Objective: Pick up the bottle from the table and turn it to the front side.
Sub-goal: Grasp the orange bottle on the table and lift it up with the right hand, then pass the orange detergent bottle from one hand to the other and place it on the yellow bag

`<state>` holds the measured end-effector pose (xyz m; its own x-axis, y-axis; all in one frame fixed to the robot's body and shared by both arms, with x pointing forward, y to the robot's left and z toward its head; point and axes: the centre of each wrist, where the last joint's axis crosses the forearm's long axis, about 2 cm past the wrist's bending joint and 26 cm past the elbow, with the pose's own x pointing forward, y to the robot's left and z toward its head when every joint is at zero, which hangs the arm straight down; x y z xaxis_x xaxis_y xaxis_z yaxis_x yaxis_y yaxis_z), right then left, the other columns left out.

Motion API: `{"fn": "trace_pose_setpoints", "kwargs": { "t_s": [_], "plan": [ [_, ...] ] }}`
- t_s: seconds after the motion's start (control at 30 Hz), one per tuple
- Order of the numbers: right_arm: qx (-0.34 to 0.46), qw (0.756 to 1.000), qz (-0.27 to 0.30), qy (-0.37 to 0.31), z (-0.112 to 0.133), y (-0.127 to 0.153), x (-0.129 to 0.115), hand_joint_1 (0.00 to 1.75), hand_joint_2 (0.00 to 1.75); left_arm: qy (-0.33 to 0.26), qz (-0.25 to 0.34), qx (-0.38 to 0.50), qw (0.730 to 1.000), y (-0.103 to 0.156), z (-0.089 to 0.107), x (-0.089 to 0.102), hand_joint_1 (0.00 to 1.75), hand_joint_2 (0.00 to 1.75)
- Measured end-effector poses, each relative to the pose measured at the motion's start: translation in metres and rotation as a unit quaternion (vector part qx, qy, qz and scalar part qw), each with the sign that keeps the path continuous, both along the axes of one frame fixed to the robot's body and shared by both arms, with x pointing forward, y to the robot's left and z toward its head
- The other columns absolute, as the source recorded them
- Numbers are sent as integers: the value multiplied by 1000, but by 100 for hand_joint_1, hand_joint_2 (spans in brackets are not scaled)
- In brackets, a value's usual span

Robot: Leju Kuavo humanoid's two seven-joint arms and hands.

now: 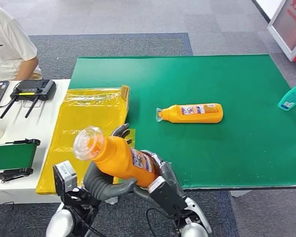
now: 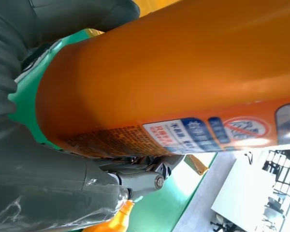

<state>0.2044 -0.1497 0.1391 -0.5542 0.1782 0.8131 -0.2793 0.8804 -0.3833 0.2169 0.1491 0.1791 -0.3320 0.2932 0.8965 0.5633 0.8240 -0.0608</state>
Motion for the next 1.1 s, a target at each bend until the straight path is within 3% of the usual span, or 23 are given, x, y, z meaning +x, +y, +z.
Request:
{"fn": "trace_pose_setpoints", "kwargs": {
  "t_s": [0.2, 0.33, 0.93, 1.07, 1.1],
  "plan": [
    [-2, 1000, 4, 4, -2, 1, -1, 175, 175, -2, -2, 8, 1000, -2, -1, 0, 3, 175],
    [-5, 1000, 5, 8, -4, 2, -1, 175, 175, -9, 0, 21, 1000, -4, 0, 1, 175, 175],
    [-10, 1000, 14, 15, -10, 6, -1, 171, 175, -26, 13, 45, 999, -6, 1, 1, 175, 175],
    [-11, 1000, 13, 18, -10, 6, -1, 0, 175, -29, 19, 43, 998, -6, 0, 1, 175, 175],
    [-12, 1000, 10, 23, -10, 6, -1, 0, 175, -32, 26, 44, 998, -5, 0, 0, 175, 175]
  ]
}}
